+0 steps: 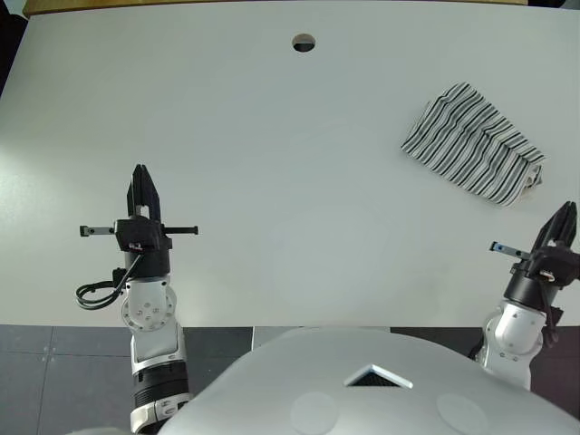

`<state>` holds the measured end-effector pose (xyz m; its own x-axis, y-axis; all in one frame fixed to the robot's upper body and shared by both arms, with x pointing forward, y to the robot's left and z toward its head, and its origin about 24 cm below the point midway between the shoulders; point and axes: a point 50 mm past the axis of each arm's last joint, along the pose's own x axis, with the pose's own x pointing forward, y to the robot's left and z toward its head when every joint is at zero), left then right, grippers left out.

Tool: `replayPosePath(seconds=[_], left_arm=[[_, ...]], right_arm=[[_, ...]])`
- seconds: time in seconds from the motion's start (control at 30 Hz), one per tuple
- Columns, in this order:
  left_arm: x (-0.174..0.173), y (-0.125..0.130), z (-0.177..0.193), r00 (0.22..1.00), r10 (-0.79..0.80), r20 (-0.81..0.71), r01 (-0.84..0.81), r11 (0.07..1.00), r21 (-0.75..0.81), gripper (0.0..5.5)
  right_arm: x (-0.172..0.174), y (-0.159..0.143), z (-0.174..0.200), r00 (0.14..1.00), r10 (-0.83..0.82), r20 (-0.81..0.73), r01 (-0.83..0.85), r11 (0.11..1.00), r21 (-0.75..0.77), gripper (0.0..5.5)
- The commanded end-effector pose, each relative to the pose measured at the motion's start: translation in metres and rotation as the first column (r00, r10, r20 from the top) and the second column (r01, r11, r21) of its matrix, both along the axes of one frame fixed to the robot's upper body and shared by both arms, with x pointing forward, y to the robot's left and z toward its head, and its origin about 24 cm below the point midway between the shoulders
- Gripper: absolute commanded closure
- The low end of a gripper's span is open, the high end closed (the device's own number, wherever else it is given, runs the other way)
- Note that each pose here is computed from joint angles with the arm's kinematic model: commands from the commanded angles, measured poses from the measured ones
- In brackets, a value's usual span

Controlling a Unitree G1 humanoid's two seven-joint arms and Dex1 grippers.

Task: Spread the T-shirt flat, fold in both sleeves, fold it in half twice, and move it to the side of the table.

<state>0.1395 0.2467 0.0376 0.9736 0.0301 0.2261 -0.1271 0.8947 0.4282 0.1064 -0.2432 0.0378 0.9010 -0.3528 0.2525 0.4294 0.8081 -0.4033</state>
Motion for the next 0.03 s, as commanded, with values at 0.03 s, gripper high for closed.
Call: replayPosePath(seconds=[0.03], left_arm=[[0.0057,-0.0015,-0.0036,1.0,-0.008,-0.002,0.008,1.0,0.011,5.39]], right_arm=[[0.0037,-0.0025,-0.0028,1.0,-0.008,0.005,0.008,1.0,-0.006,5.4]])
